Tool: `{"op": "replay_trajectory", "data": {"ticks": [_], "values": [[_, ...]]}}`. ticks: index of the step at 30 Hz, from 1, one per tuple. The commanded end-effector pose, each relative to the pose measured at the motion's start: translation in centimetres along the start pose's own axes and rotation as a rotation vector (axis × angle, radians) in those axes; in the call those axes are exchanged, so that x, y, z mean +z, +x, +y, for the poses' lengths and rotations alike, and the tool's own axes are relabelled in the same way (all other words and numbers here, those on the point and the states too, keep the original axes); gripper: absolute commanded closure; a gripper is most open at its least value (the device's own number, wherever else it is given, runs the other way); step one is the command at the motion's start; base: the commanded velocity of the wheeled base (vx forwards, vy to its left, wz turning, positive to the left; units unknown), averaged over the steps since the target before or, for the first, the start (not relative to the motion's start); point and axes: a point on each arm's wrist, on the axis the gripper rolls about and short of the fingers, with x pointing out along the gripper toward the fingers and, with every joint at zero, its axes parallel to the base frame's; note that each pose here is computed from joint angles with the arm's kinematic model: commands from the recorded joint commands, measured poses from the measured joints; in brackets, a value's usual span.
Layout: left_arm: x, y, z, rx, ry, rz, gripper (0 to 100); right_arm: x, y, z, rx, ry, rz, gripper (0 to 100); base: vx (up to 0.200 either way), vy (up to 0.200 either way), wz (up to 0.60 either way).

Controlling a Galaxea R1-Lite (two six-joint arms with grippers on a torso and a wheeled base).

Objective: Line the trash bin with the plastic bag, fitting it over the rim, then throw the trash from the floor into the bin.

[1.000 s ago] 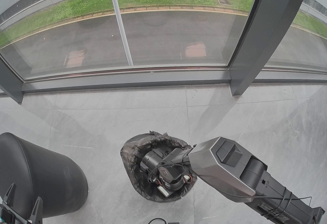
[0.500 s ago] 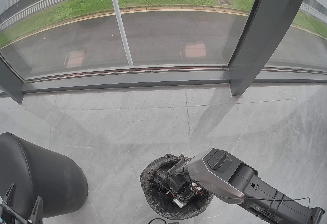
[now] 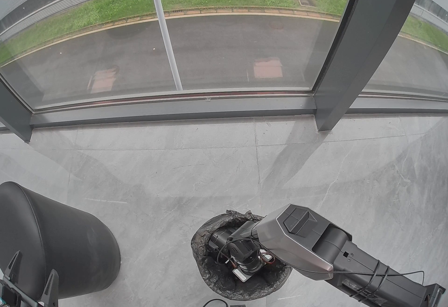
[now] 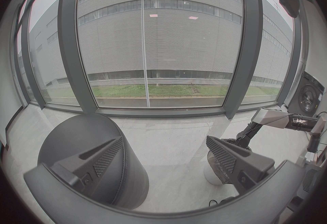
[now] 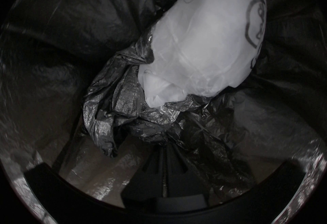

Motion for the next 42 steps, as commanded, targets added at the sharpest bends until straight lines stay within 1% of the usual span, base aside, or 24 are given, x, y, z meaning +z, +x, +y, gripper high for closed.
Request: {"op": "replay_trajectory", "data": {"ticks": [1,6,12,17,21,25,27,29,30,32,36,38,42], "values": [[-0.5,0.0,0.0,0.000,0.000,0.001,0,0.3,-0.8,-0.1,0.002,0.010,-0.027,100,0.000,0.000,0.00],[-0.5,0.0,0.0,0.000,0.000,0.001,0,1.2,-4.7,-0.5,0.011,0.029,-0.095,100,0.000,0.000,0.00],[-0.5,0.0,0.0,-0.001,0.000,0.001,0,0.7,-8.9,0.1,-0.014,0.002,-0.102,100,0.000,0.000,0.00],[-0.5,0.0,0.0,0.000,0.000,0.001,0,0.5,-10.0,0.5,-0.074,-0.021,-0.123,100,0.000,0.000,0.00],[-0.5,0.0,0.0,0.000,0.000,0.001,0,0.8,-10.4,0.4,-0.111,-0.012,-0.155,100,0.000,0.000,0.00],[-0.5,0.0,0.0,0.000,0.000,0.001,0,1.7,-10.6,0.6,-0.102,0.017,-0.247,100,0.000,0.000,0.00],[-0.5,0.0,0.0,0.000,0.000,0.001,0,2.1,-10.5,0.6,-0.101,0.004,-0.277,100,0.000,0.000,0.00],[-0.5,0.0,0.0,0.000,0.000,0.001,0,2.6,-10.5,0.7,-0.101,-0.031,-0.318,100,0.000,0.000,0.00],[-0.5,0.0,0.0,0.000,0.000,0.001,0,2.6,-10.5,0.7,-0.101,-0.036,-0.325,100,0.000,0.000,0.00],[-0.5,0.0,0.0,-0.001,0.000,0.001,0,3.2,-10.5,0.9,-0.104,-0.087,-0.374,100,0.000,0.000,0.00],[-0.5,0.0,0.0,0.000,0.000,0.001,0,3.7,-10.0,1.1,-0.120,-0.182,-0.416,100,0.000,0.000,0.00],[-0.5,0.0,0.0,0.000,0.000,0.001,0,3.9,-10.0,1.0,-0.128,-0.215,-0.426,100,0.000,0.000,0.00],[-0.5,0.0,0.0,0.000,0.000,0.001,0,3.8,-9.5,1.3,-0.141,-0.281,-0.411,100,0.000,0.000,0.00]]}}
